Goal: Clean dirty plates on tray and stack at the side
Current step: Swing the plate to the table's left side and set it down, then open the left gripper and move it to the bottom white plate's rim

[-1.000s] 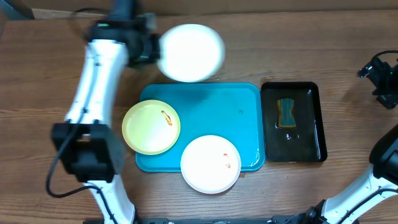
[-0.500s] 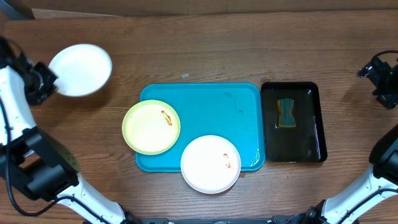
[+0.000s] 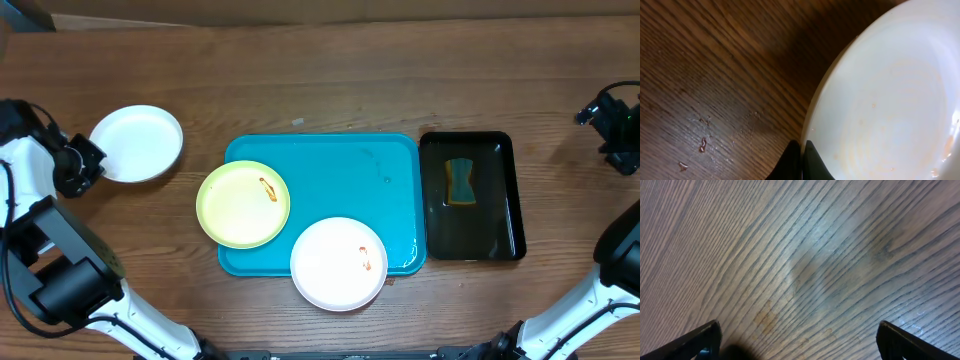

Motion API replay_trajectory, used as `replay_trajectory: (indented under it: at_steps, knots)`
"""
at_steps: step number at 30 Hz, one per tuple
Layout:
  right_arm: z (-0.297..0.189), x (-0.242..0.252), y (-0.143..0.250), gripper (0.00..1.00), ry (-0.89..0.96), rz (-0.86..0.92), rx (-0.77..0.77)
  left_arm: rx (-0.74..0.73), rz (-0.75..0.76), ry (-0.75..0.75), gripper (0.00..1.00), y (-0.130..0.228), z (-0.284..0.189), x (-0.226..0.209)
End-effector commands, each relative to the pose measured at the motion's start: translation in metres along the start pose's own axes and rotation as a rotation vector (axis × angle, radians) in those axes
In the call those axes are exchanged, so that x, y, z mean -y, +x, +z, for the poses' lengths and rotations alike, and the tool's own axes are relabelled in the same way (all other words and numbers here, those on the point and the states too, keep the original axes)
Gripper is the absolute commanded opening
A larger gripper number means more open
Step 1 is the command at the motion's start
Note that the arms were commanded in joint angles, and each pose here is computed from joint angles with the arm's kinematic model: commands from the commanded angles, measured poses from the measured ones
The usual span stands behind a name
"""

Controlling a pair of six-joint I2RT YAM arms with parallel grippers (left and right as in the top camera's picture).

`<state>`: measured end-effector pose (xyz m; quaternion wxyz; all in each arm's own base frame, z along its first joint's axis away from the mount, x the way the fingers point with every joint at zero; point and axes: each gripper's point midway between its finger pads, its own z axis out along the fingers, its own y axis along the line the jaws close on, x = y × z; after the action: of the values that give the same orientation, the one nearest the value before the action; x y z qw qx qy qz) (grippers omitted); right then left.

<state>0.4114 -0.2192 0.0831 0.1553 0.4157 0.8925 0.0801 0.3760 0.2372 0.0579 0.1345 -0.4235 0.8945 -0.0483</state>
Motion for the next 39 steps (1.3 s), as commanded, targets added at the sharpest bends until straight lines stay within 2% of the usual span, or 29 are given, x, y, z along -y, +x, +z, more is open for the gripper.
replay_trajectory:
  at_steps: [1, 2, 3, 4, 6, 8, 12, 19, 24, 30, 34, 35, 38, 39]
  knots:
    - [-0.008, -0.004, -0.007, 1.00, -0.011, 0.001, 0.027, -0.006, 0.028, -0.038, 0.07, 0.006, 0.008, -0.004]
    - [-0.008, -0.004, -0.007, 1.00, -0.011, 0.001, 0.027, -0.010, 0.028, -0.032, 0.17, 0.007, 0.008, -0.003]
    - [-0.008, -0.004, -0.007, 1.00, -0.011, 0.001, 0.027, -0.026, 0.028, -0.004, 0.49, 0.010, 0.008, 0.001]
    - [-0.008, -0.004, -0.007, 1.00, -0.011, 0.001, 0.027, -0.041, 0.037, 0.033, 0.73, 0.013, 0.008, 0.008]
    - [-0.008, -0.004, -0.007, 1.00, -0.011, 0.001, 0.027, -0.074, 0.086, 0.155, 0.84, 0.019, 0.004, 0.028]
    - [-0.008, -0.004, -0.007, 1.00, -0.011, 0.001, 0.027, -0.112, 0.109, 0.274, 0.89, 0.025, -0.007, 0.048]
    - [-0.008, -0.003, -0.007, 1.00, -0.010, 0.001, 0.026, -0.158, 0.102, 0.338, 0.99, 0.032, -0.040, 0.065]
    - [-0.008, -0.004, -0.007, 1.00, -0.011, 0.001, 0.027, -0.148, 0.196, 0.344, 1.00, 0.075, -0.126, 0.088]
    - [-0.008, -0.004, -0.007, 1.00, -0.011, 0.001, 0.027, -0.205, 0.363, 0.291, 1.00, 0.139, -0.166, 0.111]
    - [-0.008, -0.004, -0.007, 1.00, -0.011, 0.001, 0.027, -0.380, 0.604, 0.213, 1.00, 0.222, -0.173, 0.134]
    - [-0.008, -0.004, -0.007, 1.00, -0.011, 0.001, 0.027, -0.514, 0.738, 0.169, 0.82, 0.279, -0.165, 0.139]
    - [-0.008, -0.004, -0.007, 1.00, -0.011, 0.001, 0.027, -0.542, 0.772, 0.158, 0.71, 0.292, -0.161, 0.139]
    - [-0.008, -0.004, -0.007, 1.00, -0.011, 0.001, 0.027, -0.608, 0.838, 0.119, 0.47, 0.328, -0.145, 0.137]
    - [-0.008, -0.004, -0.007, 1.00, -0.011, 0.001, 0.027, -0.625, 0.850, 0.104, 0.45, 0.340, -0.139, 0.135]
